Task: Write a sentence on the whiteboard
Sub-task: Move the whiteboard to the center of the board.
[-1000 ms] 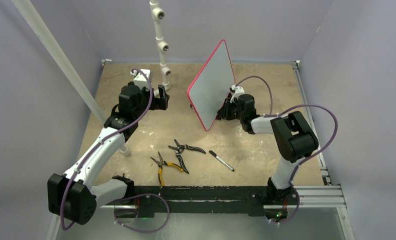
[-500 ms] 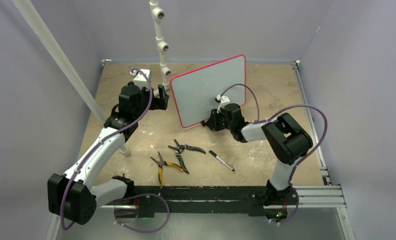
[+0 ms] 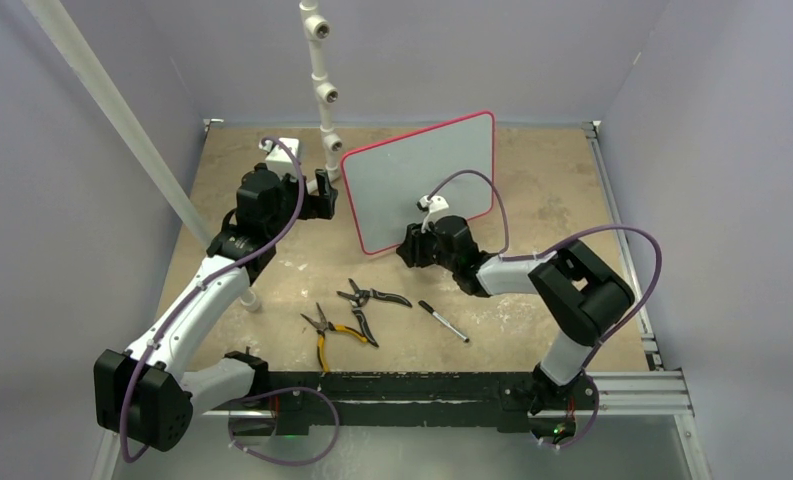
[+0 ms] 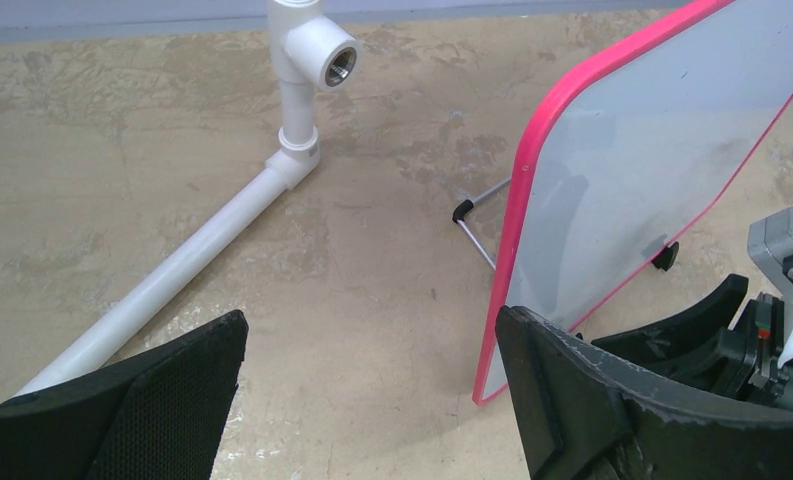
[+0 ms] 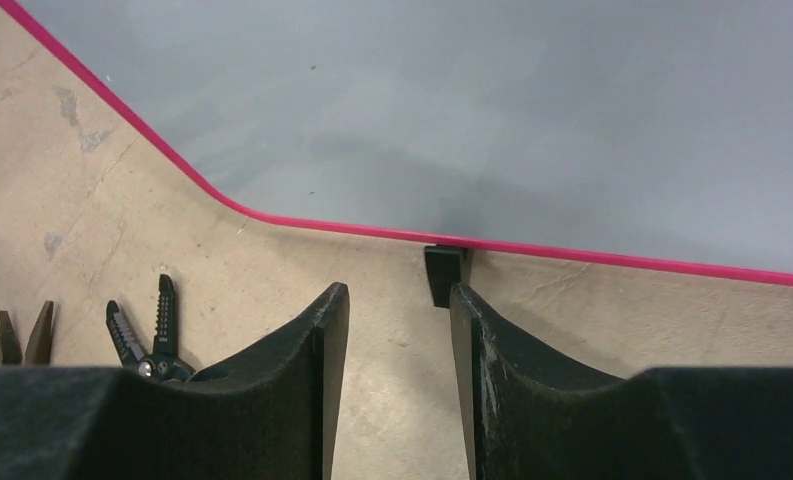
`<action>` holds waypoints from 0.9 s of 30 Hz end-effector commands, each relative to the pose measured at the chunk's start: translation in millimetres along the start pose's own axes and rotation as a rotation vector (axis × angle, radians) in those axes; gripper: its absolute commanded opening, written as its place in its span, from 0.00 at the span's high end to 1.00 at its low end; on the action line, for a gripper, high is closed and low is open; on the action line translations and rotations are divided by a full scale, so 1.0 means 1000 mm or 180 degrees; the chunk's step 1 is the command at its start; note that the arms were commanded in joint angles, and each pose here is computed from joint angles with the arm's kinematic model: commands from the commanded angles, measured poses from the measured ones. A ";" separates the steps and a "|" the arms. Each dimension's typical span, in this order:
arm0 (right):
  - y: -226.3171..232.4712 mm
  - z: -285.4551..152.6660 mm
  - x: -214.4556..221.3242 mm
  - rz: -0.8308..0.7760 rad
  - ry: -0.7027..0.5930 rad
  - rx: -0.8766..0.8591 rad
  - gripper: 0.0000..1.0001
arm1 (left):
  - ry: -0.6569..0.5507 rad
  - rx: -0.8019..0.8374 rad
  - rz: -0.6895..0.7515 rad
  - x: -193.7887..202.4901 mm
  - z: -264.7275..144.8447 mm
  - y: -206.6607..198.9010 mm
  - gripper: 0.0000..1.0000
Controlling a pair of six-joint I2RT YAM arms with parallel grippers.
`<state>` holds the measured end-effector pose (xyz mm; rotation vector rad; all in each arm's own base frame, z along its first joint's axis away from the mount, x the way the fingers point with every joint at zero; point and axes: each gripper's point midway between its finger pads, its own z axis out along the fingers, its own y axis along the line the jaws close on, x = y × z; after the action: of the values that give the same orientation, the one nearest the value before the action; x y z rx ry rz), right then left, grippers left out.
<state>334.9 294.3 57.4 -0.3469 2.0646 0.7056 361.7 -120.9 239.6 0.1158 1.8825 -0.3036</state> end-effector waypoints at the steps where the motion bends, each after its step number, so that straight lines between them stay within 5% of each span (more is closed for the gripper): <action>1: -0.002 0.005 -0.023 0.0035 -0.0262 0.0282 0.55 | -0.0140 0.0015 0.0018 -0.013 -0.003 0.000 0.06; 16: -0.006 0.024 -0.017 -0.0102 -0.0199 0.0500 0.57 | -0.0150 0.0000 0.0013 -0.014 -0.004 0.000 0.06; 23: -0.005 0.032 -0.016 -0.0227 -0.0175 0.0511 0.76 | -0.0158 -0.0004 0.0012 -0.015 -0.005 0.001 0.06; 27: -0.001 0.033 -0.009 -0.0362 -0.0120 0.0453 0.98 | -0.0163 -0.0018 0.0017 -0.015 -0.005 0.001 0.06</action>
<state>353.7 299.6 34.3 -0.3341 2.0948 0.4830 361.6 -120.8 239.7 0.1152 1.8821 -0.3029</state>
